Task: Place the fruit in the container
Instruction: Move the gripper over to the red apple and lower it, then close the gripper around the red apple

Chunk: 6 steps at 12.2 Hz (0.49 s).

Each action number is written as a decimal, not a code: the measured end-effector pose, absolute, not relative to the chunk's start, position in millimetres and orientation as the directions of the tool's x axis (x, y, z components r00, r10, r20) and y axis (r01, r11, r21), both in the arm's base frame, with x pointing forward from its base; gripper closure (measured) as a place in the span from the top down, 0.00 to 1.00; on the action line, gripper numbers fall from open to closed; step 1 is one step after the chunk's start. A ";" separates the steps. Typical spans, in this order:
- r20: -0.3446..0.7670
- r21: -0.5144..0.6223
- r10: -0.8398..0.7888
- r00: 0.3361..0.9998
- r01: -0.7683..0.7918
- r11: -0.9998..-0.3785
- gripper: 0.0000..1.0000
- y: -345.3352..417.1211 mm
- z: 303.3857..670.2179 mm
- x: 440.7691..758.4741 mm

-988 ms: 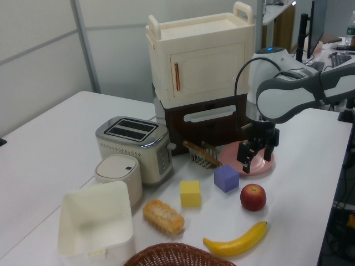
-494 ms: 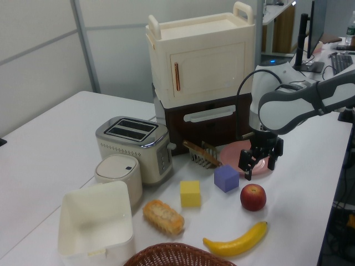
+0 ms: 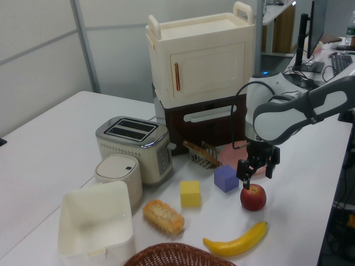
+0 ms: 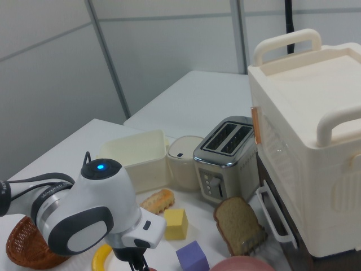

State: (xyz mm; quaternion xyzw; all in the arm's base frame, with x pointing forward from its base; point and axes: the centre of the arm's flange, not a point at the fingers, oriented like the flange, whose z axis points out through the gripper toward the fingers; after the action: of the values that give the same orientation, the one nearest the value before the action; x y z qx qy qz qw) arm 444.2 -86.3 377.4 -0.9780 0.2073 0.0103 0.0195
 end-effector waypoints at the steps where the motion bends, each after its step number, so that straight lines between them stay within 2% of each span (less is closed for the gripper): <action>1: -0.028 -0.032 -0.404 0.914 -0.405 -0.914 1.00 -86.0 372.9 446.2; 6: -0.042 -0.024 -0.381 0.924 -0.382 -0.924 1.00 -74.8 359.1 451.4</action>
State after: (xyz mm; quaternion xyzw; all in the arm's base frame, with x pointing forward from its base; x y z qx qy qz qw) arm 451.4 -74.8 359.1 -0.9806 0.1943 0.0181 0.0156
